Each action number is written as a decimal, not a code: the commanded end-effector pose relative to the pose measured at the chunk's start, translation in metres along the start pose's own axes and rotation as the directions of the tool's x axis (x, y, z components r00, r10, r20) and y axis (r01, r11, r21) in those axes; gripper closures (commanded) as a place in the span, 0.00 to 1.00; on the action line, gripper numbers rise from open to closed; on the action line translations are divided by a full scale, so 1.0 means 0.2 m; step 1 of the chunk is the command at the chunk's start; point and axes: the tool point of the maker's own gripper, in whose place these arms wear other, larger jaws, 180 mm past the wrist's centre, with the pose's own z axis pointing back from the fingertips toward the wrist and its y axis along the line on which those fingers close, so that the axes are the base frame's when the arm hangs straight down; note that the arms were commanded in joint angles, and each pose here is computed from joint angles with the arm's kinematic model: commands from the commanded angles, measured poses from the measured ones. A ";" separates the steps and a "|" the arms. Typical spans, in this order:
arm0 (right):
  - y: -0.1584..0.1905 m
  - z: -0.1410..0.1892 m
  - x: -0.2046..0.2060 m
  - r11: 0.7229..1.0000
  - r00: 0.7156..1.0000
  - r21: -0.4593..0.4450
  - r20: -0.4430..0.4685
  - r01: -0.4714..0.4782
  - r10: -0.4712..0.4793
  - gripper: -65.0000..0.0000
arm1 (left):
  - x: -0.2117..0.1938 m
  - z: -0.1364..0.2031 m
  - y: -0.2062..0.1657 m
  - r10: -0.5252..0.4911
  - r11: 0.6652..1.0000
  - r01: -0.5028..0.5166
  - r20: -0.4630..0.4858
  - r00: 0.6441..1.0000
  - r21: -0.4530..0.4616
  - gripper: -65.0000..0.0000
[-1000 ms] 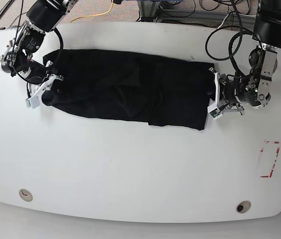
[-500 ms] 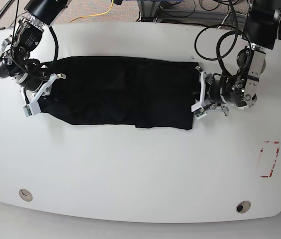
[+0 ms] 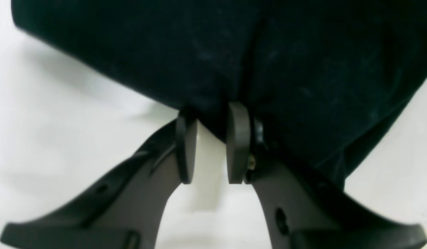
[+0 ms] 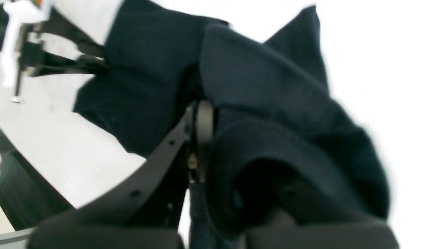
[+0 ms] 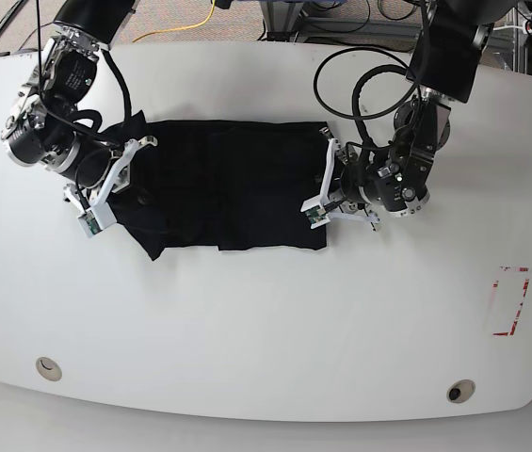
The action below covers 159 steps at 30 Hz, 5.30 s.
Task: Layout the t-shirt on the table in an organized manner, then fold the t-shirt properly
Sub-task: 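Lift the shirt end with the right gripper and fold it toward the left gripper, then press the folded bundle flat with both grippers, squaring its sides, then grasp the bundle's corners with both grippers and rotate it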
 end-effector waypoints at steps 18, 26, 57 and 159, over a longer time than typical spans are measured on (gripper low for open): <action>0.28 -0.15 0.29 0.962 0.975 0.164 0.079 -0.220 0.209 1.00 | -0.01 -0.07 -0.13 -0.088 0.995 0.084 -0.088 0.992 -0.045 0.79; 0.38 -0.20 0.30 0.945 0.970 0.220 0.091 -0.241 0.226 0.96 | -0.01 -0.07 -0.13 -0.083 0.996 0.080 -0.086 0.993 -0.043 0.79; 0.59 -0.29 0.41 0.891 0.947 0.322 0.134 -0.321 0.293 0.00 | 0.11 0.02 -0.08 -0.083 0.996 0.083 -0.003 0.997 0.012 0.79; -0.31 -0.43 0.22 0.984 0.984 -0.013 0.012 -0.180 0.180 0.71 | 0.56 0.37 -0.25 0.124 0.988 -0.069 0.440 0.889 -0.138 0.79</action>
